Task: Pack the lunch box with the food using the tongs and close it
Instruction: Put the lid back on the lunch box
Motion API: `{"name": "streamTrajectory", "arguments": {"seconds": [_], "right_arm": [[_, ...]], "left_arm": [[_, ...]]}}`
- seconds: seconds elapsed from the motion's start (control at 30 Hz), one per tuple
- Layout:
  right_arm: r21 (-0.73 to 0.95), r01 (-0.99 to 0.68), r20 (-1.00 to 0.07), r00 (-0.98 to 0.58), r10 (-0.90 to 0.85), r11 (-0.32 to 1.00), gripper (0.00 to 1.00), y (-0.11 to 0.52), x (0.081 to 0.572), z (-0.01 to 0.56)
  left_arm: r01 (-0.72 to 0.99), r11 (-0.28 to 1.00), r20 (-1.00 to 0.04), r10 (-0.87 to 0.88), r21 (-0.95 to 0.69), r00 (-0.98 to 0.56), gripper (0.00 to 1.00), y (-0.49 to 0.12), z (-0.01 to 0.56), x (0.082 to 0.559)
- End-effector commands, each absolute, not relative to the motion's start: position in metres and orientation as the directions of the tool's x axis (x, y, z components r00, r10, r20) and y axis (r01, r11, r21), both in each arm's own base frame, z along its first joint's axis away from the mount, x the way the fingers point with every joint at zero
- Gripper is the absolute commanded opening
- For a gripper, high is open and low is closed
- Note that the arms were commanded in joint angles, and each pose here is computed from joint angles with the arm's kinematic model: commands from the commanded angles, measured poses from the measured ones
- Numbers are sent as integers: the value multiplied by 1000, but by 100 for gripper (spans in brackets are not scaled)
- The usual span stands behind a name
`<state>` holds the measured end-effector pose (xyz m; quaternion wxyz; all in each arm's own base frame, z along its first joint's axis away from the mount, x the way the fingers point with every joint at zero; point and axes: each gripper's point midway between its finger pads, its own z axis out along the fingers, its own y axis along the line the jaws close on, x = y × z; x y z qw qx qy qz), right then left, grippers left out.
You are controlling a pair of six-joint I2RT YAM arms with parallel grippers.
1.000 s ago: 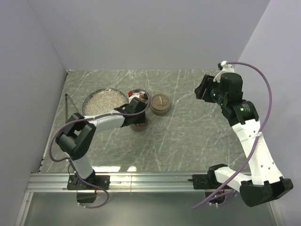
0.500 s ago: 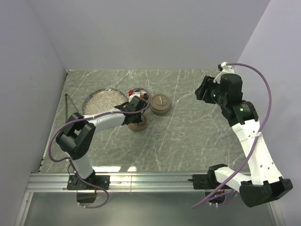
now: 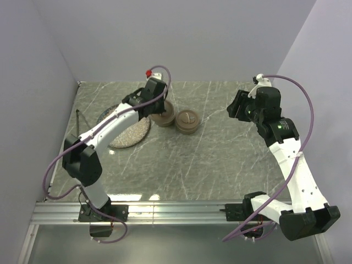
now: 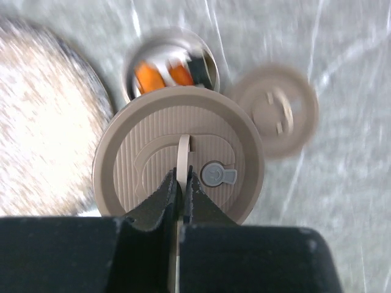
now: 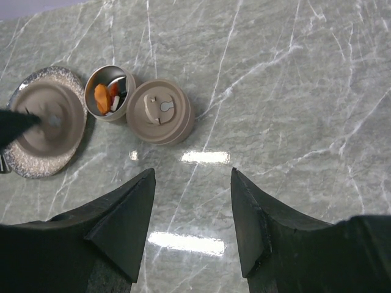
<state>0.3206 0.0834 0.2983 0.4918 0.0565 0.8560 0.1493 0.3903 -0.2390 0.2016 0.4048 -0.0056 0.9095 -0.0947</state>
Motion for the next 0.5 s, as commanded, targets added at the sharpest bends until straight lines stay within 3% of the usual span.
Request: {"name": "streamTrajectory", "arguments": {"seconds": [0.0,0.2,0.47], "right_arm": [[308,-58,-849,-467,247,950,60,79,325,309],[309,-38,-847,-466,257,950,59,71,317,304],[299,-15,-843,-473,256,954,59,64,311,299]], "left_arm": [[55,987,-741,-76,-151,-667,0,-226,207,428],[46,988,-730,-75,-145,-680,0,-224,196,480],[49,981,-645,-85,-187,-759,0,-240,153,485]]}}
